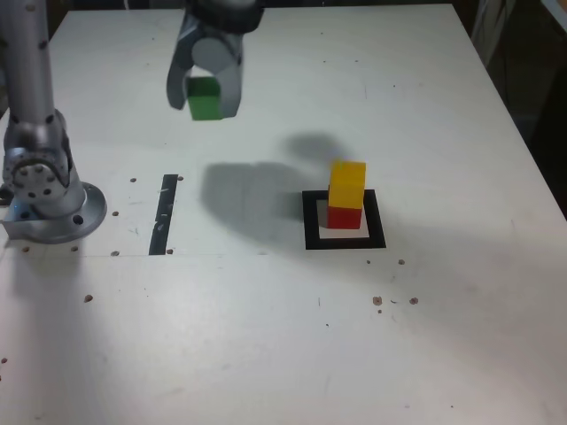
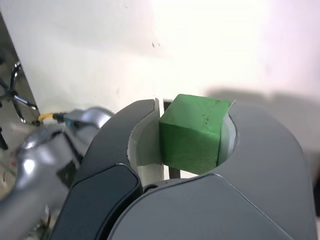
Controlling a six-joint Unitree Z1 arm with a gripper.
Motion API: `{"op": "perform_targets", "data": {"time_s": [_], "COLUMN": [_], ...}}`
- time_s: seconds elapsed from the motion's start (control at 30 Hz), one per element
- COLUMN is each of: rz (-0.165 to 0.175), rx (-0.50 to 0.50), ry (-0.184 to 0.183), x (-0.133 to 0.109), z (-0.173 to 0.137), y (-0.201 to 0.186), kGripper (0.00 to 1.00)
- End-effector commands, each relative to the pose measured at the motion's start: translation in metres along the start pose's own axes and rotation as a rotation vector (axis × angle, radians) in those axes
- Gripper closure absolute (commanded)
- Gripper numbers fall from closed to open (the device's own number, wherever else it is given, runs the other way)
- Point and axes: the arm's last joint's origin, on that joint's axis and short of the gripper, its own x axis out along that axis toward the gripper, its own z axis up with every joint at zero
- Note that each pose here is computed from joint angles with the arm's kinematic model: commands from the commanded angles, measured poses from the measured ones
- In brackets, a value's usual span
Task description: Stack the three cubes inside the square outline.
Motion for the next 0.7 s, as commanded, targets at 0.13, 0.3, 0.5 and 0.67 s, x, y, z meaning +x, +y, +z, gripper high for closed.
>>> {"op": "perform_targets", "data": {"time_s": [0.13,0.3,0.5,0.67], "rz": [0.086,0.075,0.065,0.065], "rx": [0.126,0.148,0.16,0.166], "ry": [-0.2,-0.25,-0.264,-0.253], "x": [-0.071,-0.085,-0.089,-0.087], "z": [0.01,0.029,0.048,0.062], "y": [-0.06,-0.082,-0.097,-0.103], "kGripper": [0.82,0.82,0.82,0.82]}}
